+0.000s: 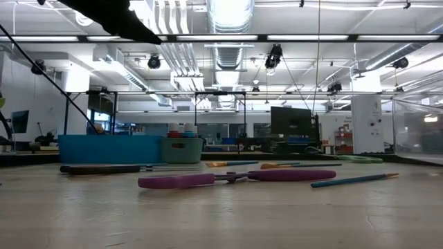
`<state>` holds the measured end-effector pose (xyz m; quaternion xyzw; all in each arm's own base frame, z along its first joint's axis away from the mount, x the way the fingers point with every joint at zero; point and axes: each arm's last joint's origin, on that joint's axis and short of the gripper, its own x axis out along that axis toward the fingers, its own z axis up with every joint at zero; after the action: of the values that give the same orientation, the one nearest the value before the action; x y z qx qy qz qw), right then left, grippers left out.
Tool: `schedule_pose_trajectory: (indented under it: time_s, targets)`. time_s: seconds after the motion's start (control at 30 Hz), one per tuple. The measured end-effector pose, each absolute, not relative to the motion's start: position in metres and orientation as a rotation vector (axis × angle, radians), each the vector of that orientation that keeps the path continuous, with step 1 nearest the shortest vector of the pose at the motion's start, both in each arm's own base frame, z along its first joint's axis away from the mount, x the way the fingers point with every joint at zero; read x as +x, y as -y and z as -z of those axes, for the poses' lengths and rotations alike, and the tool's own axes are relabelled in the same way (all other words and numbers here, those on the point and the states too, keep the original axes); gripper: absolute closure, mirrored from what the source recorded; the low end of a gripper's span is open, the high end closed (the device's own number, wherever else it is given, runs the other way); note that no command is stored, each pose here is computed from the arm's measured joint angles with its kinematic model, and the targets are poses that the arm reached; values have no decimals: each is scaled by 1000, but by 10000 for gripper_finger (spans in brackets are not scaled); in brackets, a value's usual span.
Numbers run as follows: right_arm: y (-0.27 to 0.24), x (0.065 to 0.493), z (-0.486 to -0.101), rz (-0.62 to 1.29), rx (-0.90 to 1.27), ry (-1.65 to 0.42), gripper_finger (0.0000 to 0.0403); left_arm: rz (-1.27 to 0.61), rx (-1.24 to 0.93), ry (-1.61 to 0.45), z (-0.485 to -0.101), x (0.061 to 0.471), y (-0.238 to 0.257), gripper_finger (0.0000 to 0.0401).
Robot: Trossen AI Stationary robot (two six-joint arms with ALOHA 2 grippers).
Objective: Pick & Place Paint Supplies
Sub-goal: Put the violet scissors into the transparent bin
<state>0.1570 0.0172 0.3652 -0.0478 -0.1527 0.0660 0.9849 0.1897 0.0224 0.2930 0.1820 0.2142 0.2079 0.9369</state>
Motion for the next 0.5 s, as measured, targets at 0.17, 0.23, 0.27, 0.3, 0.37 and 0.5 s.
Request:
schedule_pose_trajectory:
  time_s: [0.17, 0.23, 0.27, 0.3, 0.37, 0.5]
  targets:
    - [-26, 154, -402, -235, -123, 410, 260, -414, 367, -440, -292, 189, -22, 228]
    - [-29, 153, -417, -269, -134, 445, 260, -404, 365, -441, -292, 189, -22, 228]
    - [-31, 153, -425, -277, -142, 458, 260, -396, 364, -440, -292, 189, -22, 228]
    - [-32, 154, -430, -282, -149, 461, 260, -385, 361, -437, -292, 189, -21, 228]
    - [-36, 158, -438, -296, -159, 435, 260, -365, 355, -434, -292, 189, -21, 228]
    - [-46, 182, -432, -326, -167, 290, 260, -346, 345, -429, -292, 190, -19, 228]
